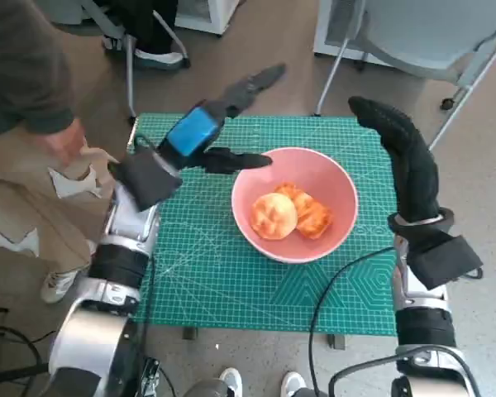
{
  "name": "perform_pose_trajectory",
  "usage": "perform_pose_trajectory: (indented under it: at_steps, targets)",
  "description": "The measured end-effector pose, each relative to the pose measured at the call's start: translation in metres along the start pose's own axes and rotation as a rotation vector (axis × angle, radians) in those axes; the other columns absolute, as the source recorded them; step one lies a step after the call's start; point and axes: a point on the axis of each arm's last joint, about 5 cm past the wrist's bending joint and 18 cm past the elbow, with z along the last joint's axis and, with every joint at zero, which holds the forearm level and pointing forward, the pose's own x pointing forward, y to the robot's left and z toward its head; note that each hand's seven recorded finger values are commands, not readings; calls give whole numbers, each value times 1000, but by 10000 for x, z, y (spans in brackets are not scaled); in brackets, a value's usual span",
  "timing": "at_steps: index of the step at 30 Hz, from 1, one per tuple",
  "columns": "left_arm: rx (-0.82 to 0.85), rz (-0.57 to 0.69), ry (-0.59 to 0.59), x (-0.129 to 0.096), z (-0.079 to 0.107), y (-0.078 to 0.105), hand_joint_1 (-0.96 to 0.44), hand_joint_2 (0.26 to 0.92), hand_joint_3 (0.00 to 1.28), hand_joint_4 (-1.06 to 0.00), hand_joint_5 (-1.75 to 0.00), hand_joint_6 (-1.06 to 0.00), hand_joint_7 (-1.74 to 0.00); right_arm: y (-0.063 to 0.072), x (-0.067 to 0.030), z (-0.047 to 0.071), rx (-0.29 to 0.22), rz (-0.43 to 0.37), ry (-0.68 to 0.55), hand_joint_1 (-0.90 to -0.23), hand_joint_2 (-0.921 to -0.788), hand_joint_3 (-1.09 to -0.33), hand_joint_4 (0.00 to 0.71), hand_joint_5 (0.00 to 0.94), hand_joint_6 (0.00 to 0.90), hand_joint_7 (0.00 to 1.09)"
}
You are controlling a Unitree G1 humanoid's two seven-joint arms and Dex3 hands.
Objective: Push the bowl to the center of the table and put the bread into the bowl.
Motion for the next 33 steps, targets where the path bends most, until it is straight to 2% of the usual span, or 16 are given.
perform_pose_trajectory:
  at_steps: [7,15,33]
  targets:
    - [-68,81,-104,-152,-38,-27,-701,921,404,1,1,-186,-7,20,97,64,-3,17,-46,-726,-921,-844,152,2,4,404]
    - [-127,139,-172,-203,-44,-72,-718,921,422,-2,-1,-169,-1,61,184,118,3,47,-91,-722,-921,-844,153,2,3,421]
    - [-133,196,-204,-301,-90,-169,-706,921,448,-19,-5,-159,-1,73,293,124,15,84,-141,-715,-921,-842,162,5,-1,436]
